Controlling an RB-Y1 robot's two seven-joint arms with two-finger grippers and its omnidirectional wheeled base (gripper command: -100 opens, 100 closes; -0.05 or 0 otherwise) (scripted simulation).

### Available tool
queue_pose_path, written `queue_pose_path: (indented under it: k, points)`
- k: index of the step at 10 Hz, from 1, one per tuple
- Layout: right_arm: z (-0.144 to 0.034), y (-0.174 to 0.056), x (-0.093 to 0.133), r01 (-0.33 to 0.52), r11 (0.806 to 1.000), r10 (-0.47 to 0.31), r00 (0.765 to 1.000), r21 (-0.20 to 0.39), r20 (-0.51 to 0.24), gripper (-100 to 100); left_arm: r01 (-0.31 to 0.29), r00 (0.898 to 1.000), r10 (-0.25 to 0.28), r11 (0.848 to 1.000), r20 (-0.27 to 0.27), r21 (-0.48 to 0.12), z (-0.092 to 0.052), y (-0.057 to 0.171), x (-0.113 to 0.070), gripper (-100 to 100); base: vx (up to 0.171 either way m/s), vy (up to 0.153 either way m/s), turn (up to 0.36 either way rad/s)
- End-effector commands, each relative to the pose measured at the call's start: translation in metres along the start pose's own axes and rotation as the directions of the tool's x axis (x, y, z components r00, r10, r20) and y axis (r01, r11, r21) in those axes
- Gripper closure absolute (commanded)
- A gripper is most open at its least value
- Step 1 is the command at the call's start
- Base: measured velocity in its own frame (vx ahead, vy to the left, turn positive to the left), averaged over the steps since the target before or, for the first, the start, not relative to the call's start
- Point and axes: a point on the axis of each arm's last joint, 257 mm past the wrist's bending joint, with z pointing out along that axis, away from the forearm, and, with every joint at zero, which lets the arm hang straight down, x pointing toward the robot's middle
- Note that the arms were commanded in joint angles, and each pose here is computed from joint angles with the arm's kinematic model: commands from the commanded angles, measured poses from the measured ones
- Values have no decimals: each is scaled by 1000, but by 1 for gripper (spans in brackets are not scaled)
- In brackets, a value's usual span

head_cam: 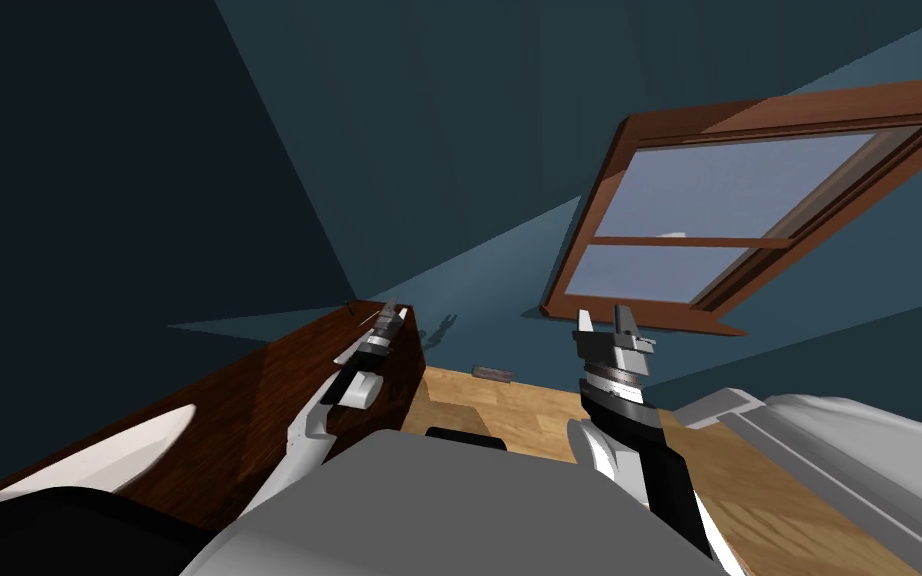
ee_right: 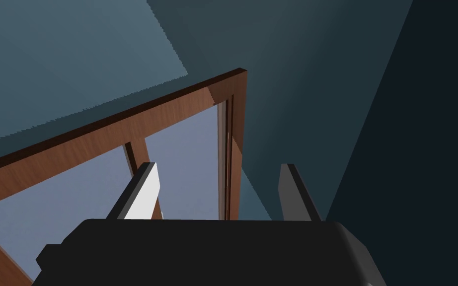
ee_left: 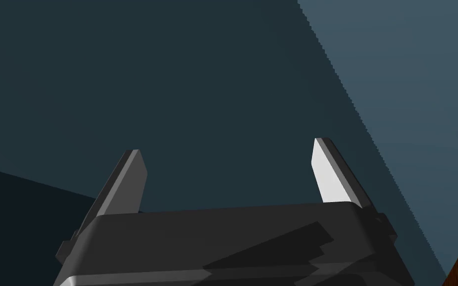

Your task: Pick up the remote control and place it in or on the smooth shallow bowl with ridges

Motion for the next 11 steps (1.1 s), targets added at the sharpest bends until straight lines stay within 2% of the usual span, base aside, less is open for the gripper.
queue_pose_path:
  k: [1,2,4,5,7,8,9,10,11]
  points:
    - [0,0,0,0,1000,0,1000,0,0,0,12,1000,-12,999,0,-53,3,16,-3,-100,54,-72,-3]
    - [0,0,0,0,1000,0,1000,0,0,0,35,999,-35,996,-1,-86,8,28,-11,-100,99,-102,-12]
    - [0,0,0,0,1000,0,1000,0,0,0,34,999,-34,990,3,-134,7,41,-11,-100,55,-68,1]
    - [0,0,0,0,1000,0,1000,0,0,0,60,998,-59,981,10,-182,11,57,-21,-100,70,-70,-10]
    - [0,0,0,0,1000,0,1000,0,0,0,60,998,-59,974,14,-217,9,66,-21,-100,44,-55,3]
    - [0,0,0,0,1000,0,1000,0,0,0,90,996,-85,962,28,-259,12,81,-32,-100,65,-63,0]
    - [0,0,0,0,1000,0,1000,0,0,0,90,996,-84,952,33,-292,9,89,-33,-100,80,-71,5]
    - [0,0,0,0,1000,0,1000,0,0,0,123,992,-111,935,54,-334,12,105,-45,-100,97,-96,15]
    - [0,0,0,0,1000,0,1000,0,0,0,123,992,-109,925,59,-360,9,111,-45,-100,80,-73,12]
